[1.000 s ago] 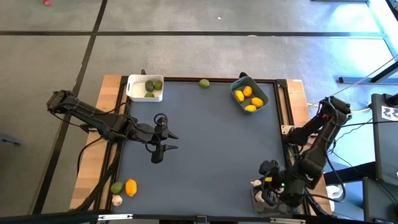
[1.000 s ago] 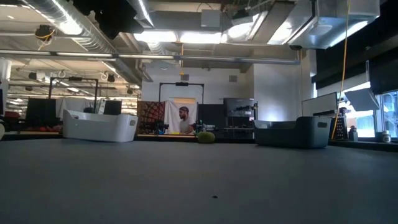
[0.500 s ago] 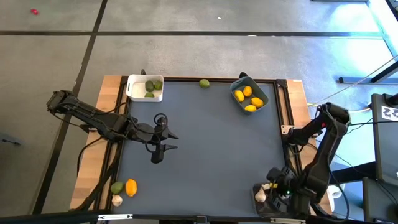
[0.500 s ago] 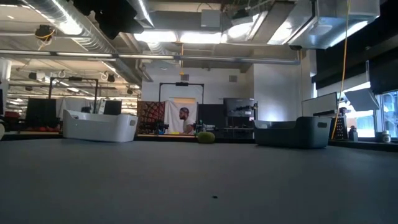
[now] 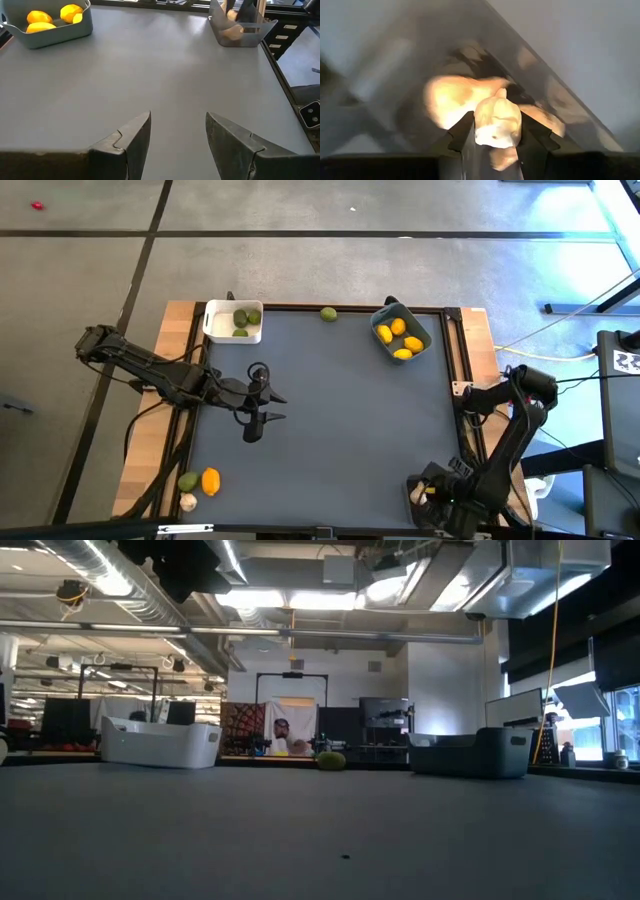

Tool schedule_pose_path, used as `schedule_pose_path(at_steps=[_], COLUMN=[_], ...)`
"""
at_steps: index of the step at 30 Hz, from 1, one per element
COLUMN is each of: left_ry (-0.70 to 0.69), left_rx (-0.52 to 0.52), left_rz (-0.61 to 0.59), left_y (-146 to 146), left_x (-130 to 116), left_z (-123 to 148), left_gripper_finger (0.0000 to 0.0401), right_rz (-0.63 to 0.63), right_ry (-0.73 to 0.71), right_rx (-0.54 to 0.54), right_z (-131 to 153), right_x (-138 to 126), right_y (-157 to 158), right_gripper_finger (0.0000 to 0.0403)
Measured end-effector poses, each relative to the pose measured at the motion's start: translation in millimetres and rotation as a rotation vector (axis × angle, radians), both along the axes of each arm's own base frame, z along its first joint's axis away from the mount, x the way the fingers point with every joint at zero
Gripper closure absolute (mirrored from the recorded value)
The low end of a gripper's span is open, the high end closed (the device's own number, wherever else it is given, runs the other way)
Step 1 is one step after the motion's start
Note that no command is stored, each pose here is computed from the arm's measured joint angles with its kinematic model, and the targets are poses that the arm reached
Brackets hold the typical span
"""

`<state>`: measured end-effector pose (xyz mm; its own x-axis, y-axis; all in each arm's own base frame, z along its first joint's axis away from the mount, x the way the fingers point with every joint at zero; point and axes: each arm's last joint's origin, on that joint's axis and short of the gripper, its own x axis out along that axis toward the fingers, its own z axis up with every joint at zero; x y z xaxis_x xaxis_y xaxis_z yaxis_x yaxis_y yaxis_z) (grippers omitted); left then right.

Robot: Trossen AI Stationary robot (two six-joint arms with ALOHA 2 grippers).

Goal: Sort produce into baskets
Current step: Put the white garlic into the black bin

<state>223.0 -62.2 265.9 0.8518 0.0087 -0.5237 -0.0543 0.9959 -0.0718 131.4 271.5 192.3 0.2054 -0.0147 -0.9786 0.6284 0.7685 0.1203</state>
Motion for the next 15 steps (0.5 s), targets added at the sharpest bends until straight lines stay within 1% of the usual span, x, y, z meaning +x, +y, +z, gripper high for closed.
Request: schedule_pose_path(at_steps=[2,5,12,15], left_ry=[0.0,0.001,0.0,0.0], left_rx=[0.0,-0.002,-0.009,-0.011], left_rz=[0.0,0.001,0.005,0.006], left_y=[0.0,0.0,0.0,0.0], left_x=[0.1,0.0,0.1,0.0], left_z=[-0.1,-0.1,-0.1,0.0], left_gripper_finger=[0.0215,0.0215,0.0215,0.0215], right_rz=[-0.005,-0.06,-0.075,-0.08], right_ry=[0.058,0.098,0.103,0.131], right_rx=[-0.02,-0.02,-0.022,-0.008], right_z=[-5.0,-7.6,-6.2,-3.5], right_x=[-0.7,1.3,2.6,3.4], right_y=[-1.0,-2.7,-4.9,-7.3], right_gripper_finger=[0.0288,0.0271,0.0192,0.0166])
